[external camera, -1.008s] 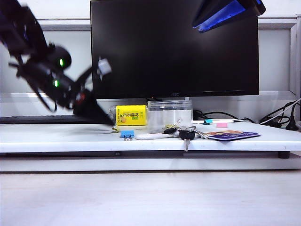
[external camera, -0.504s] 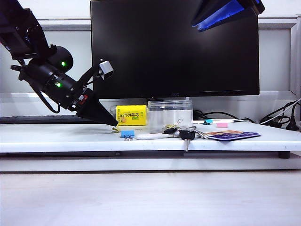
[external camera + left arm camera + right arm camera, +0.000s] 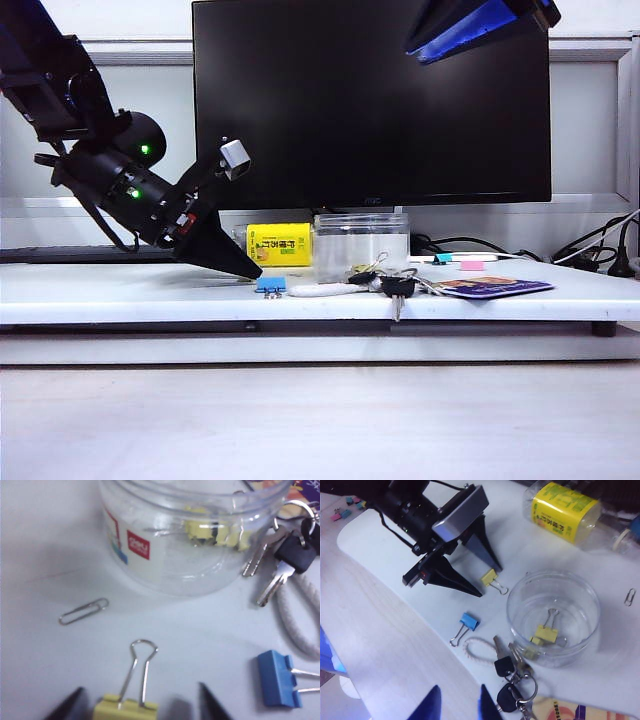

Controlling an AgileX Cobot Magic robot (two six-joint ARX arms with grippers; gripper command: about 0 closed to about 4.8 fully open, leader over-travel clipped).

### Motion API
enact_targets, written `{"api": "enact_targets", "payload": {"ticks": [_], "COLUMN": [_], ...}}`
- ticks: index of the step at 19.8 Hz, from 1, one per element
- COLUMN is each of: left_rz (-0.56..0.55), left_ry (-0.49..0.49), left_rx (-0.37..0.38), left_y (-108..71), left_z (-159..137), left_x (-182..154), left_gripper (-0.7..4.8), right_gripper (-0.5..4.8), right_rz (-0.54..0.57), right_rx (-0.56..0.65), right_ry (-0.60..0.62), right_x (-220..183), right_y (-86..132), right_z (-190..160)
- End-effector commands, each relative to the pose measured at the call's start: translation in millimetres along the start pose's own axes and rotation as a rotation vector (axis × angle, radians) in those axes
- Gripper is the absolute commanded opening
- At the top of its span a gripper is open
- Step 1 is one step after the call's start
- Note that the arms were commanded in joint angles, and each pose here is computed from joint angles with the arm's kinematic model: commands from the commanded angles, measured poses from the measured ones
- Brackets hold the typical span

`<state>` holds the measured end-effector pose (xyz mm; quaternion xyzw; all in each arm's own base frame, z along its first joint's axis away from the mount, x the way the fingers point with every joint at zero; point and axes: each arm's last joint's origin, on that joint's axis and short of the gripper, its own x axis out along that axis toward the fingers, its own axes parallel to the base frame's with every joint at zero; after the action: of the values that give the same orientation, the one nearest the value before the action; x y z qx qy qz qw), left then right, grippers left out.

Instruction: Pick up the clips with the largest number of clips of the same color on the table and place them in a round transparent plastic box.

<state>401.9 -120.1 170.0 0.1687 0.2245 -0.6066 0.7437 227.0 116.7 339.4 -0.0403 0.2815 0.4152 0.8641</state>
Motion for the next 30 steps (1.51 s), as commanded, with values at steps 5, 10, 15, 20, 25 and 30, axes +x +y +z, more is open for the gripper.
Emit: {"api": "enact_targets", "payload": {"ticks": [5, 10, 15, 20, 25, 30], "left_rz": [0.018, 0.016, 0.02, -0.012, -0.061, 0.107], "left_ry": [0.042, 0.041, 0.036, -0.036, -0.083, 0.048], "left_rx": [-0.011, -0.034, -0.037, -0.016, 0.092, 0.228], "left_y": [-1.3, -1.5, 3.0, -4.0, -35.5, -55.7], "left_z": [0, 0, 20, 73, 125, 145], "left_x": [2, 2, -8, -39, -29, 19], "left_gripper": [1.72, 1.44, 1.45, 1.45, 1.45, 1.46], "right_gripper": [1.03, 1.03, 1.03, 1.03, 1.03, 1.03], "right_rz": [0.005, 0.003, -0.06, -0.138, -0.159, -0.174], "right_rx": [-0.015, -0.018, -0.022, -0.039, -0.046, -0.045], "right_ry": [-0.023, -0.029, -0.033, -0.074, -0.092, -0.107], "right_x": [-2, -2, -3, -9, -11, -18], "right_y": [1, 1, 0, 0, 0, 0], "right_z": [3, 4, 5, 9, 11, 11]}}
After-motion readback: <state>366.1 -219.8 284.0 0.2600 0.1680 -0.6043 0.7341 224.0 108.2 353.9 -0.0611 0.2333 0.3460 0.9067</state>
